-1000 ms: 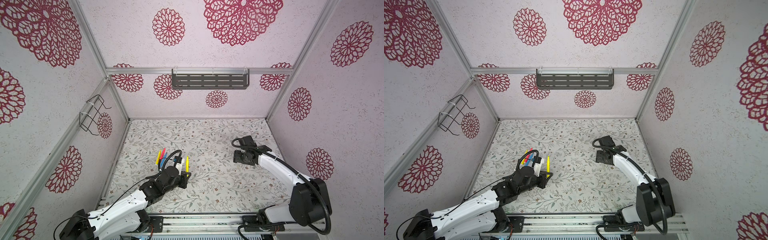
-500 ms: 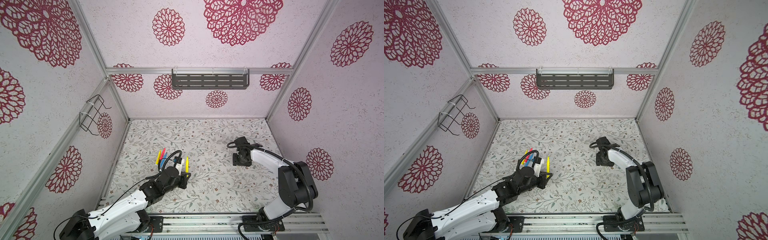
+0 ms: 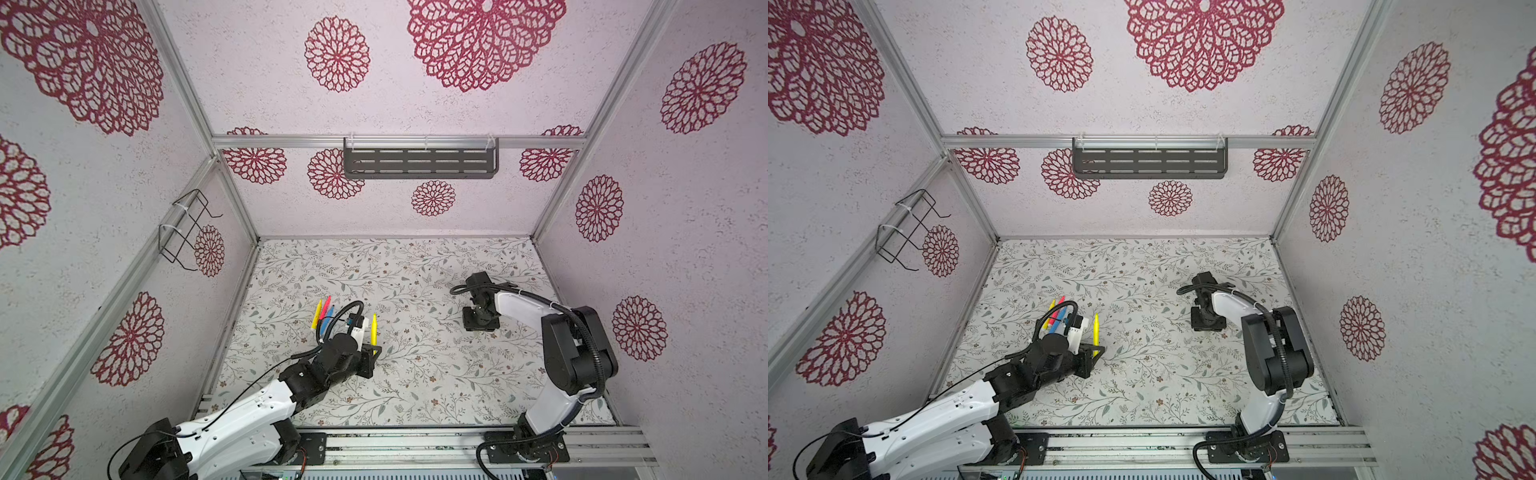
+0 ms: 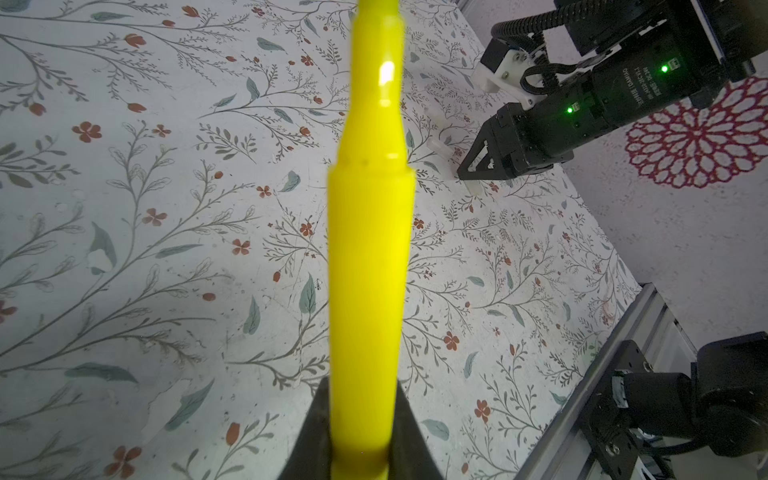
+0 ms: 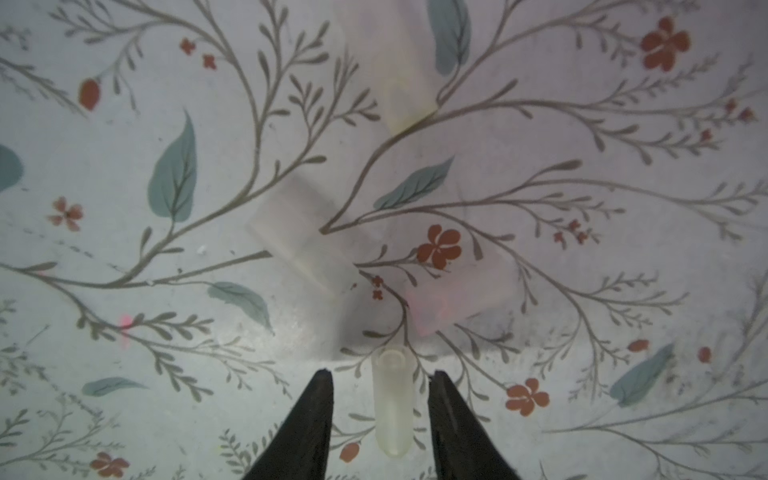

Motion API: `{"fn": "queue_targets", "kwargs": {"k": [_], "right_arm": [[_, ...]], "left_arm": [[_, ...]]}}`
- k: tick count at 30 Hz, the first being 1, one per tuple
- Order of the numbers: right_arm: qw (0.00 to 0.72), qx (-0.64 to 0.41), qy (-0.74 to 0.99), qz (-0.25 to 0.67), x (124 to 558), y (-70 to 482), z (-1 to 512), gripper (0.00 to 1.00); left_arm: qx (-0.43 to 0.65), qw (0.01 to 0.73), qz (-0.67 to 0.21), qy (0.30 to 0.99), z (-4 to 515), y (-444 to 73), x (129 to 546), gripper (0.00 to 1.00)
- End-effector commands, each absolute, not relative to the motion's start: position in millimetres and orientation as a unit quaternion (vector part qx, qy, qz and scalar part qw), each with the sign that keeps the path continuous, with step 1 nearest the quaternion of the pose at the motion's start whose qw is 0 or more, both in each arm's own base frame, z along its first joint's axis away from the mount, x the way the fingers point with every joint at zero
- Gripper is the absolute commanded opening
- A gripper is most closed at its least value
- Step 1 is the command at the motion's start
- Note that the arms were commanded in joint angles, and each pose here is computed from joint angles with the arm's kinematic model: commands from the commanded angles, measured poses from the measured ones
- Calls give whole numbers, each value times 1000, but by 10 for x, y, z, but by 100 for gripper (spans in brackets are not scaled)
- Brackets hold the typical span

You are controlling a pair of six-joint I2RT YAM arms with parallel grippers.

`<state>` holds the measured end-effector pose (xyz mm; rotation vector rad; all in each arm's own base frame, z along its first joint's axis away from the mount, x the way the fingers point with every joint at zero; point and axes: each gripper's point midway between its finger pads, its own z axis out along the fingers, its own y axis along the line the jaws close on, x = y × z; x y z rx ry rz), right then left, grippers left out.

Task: Insert the pens into the pen caps

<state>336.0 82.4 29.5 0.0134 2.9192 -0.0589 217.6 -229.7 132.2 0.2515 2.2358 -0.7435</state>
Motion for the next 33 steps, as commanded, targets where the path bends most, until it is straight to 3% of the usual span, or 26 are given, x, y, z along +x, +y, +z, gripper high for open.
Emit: {"fn": "queue_targets", "kwargs": {"k": [1,14,24,29,33], "right_arm": [[111,-2,993,-32,3402,779,339,41],[92,-5,995,-39,3312,746,157,32],[91,-4,996,-27,3184,758,119,12],[122,-6,992,8,3181,879,351,5],[203,-7,975,92,3239,1166,859,1]], "left_arm": [[94,383,-290,872,1340,-2289,2196,0],[92,383,-290,872,1342,-2277,2190,0],[95,384,-294,870,1376,-2296,2191,0],[103,382,-302,867,1380,-2346,2187,0],[117,381,-313,862,1406,-2430,2183,0]]}}
